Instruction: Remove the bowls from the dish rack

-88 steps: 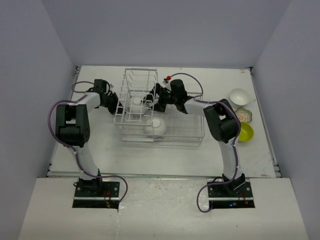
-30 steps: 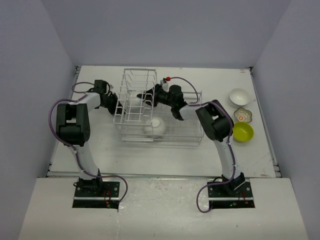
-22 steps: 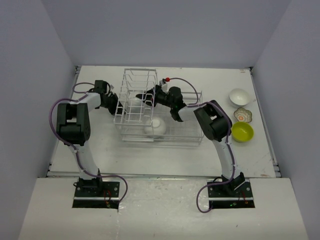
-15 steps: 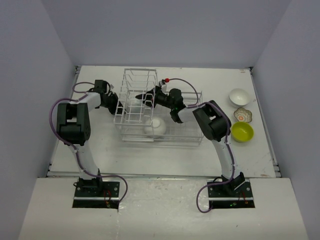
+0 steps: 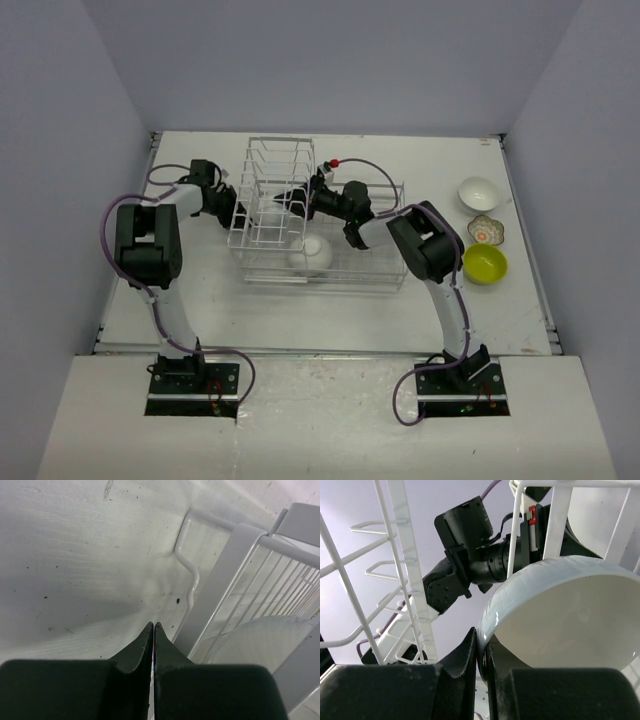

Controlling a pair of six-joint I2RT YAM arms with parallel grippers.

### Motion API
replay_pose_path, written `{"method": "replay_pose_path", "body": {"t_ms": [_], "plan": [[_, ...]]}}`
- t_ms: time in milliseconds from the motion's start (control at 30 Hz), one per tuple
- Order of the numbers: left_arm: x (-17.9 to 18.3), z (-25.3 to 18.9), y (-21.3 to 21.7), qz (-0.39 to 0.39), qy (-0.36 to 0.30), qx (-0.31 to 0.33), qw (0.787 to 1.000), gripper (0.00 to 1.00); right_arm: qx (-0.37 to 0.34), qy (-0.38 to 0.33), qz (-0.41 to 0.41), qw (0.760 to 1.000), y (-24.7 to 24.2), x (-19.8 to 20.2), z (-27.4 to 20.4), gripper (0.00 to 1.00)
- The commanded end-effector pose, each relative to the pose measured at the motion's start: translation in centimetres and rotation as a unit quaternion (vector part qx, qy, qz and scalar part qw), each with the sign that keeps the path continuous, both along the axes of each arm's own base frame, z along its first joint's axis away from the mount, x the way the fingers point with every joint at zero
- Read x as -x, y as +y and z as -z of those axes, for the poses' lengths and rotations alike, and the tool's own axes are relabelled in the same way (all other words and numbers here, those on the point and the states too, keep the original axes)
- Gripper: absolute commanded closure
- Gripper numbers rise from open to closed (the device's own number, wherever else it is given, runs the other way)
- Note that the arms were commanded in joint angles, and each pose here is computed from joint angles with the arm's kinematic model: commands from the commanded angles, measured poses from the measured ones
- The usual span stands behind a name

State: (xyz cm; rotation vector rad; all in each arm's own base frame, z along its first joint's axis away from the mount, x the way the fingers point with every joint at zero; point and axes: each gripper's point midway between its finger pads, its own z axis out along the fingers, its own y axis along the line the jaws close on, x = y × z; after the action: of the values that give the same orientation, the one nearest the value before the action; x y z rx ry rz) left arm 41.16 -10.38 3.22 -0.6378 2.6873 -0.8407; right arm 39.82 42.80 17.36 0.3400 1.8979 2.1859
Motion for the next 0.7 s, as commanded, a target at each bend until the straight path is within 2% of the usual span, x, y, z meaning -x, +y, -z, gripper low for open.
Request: {"method": "replay_pose_path", "body": {"t_ms": [0,300,367,400,467,500,533,600,667], "plan": [[-1.6,-1.1,-0.5,0.005,-0.025,0.016,1.000,1.00,-0.050,-0.074,-0.007,0.996,-1.7,1.2,-6.9,1.00],[-1.8,-0.9,-0.5,0.005,-0.024,0.017,1.000,1.00,-0.017,-0.092,-0.026,0.995,-3.8,3.0,-7.8,1.00],[-1.9,-0.9,-0.5,0.003,-0.023,0.018,1.000,1.00,0.012,-0.092,-0.037,0.995,-3.8,3.4,-7.4,1.00],[-1.9,-0.8,-0.5,0.003,-0.022,0.018,1.000,1.00,0.021,-0.116,-0.037,0.992,-4.2,4.1,-8.2,1.00],[-2.0,-0.9,-0.5,0.003,-0.023,0.018,1.000,1.00,0.057,-0.102,-0.041,0.992,-4.7,4.5,-7.3,1.00],[-2.0,-0.9,-0.5,0.003,-0.024,0.017,1.000,1.00,0.071,-0.135,-0.045,0.987,-5.1,5.2,-8.2,1.00],[-1.8,-0.8,-0.5,0.003,-0.022,0.016,1.000,1.00,0.100,-0.111,-0.051,0.988,-5.3,5.3,-7.2,1.00],[-1.8,-0.7,-0.5,0.003,-0.021,0.017,1.000,1.00,0.131,-0.140,-0.045,0.980,-6.2,5.2,-7.3,1.00],[-1.6,-0.6,-0.5,0.002,-0.020,0.016,1.000,1.00,0.169,-0.122,-0.032,0.978,-8.0,5.0,-7.1,1.00]]}}
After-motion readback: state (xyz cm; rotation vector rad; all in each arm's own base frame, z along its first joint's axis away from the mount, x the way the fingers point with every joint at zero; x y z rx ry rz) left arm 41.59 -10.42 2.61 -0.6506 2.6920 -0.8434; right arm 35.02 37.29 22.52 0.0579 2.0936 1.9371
